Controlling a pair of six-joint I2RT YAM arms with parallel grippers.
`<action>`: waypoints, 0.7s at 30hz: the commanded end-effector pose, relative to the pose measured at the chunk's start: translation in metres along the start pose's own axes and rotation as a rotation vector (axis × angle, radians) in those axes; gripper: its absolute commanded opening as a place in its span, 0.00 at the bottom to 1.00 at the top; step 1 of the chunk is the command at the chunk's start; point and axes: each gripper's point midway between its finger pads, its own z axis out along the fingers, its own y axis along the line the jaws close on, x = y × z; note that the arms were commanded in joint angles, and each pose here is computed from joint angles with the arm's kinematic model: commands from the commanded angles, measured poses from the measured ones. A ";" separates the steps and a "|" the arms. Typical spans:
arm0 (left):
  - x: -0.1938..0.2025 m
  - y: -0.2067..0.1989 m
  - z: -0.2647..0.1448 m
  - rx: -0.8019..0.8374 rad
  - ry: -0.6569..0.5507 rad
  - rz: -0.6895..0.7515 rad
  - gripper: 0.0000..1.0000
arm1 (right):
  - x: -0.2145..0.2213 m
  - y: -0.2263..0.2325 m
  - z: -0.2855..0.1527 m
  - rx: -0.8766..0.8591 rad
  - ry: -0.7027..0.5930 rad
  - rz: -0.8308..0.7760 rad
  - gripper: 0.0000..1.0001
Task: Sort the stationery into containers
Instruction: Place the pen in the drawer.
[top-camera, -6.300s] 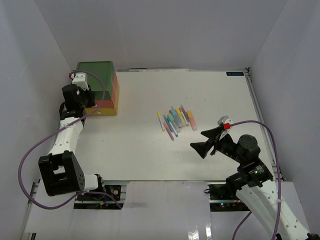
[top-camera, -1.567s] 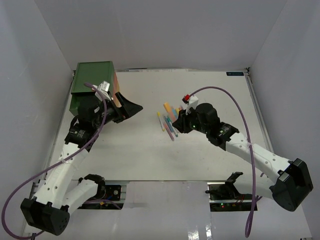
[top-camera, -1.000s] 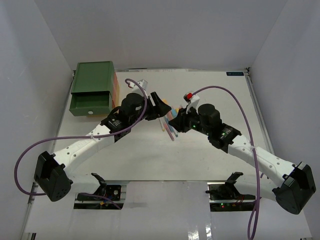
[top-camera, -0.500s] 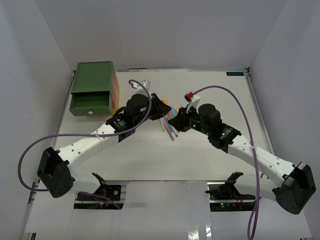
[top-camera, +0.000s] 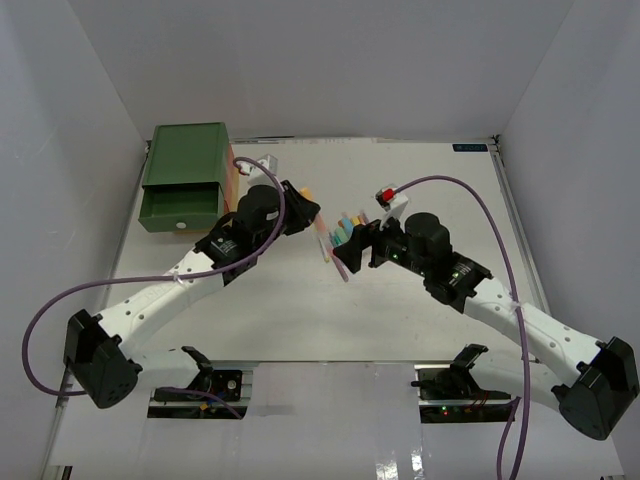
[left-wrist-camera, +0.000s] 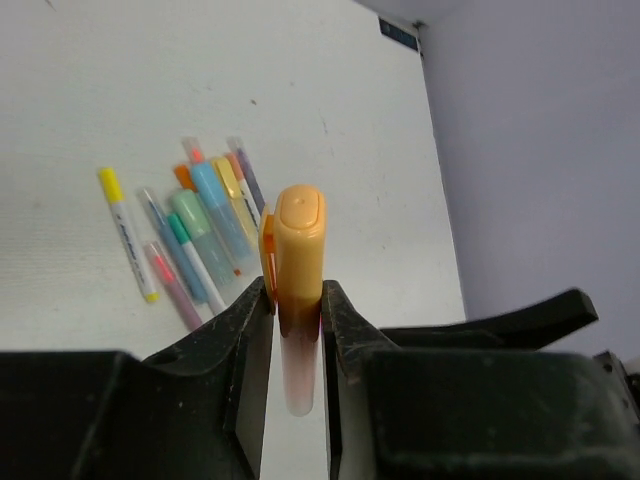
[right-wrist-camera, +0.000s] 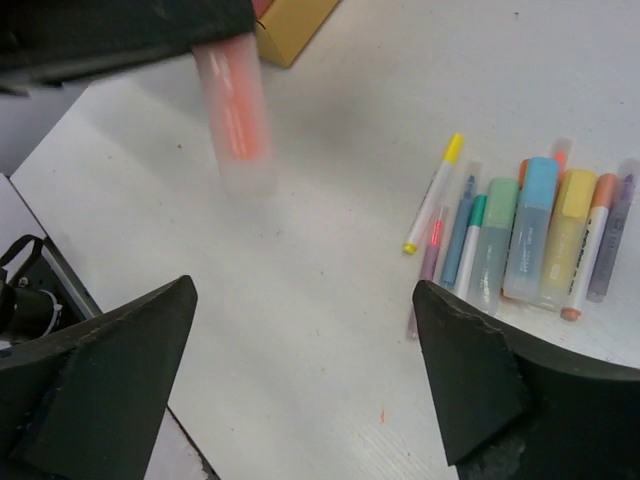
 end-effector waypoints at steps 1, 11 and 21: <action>-0.070 0.018 -0.030 -0.092 -0.169 -0.043 0.14 | 0.003 -0.006 -0.010 0.026 -0.016 -0.035 0.92; -0.178 0.108 -0.104 -0.355 -0.453 -0.180 0.20 | 0.032 -0.021 -0.028 0.068 0.016 -0.056 0.90; -0.208 0.169 -0.122 -0.442 -0.579 -0.336 0.20 | 0.042 -0.026 -0.043 0.077 -0.001 -0.063 0.90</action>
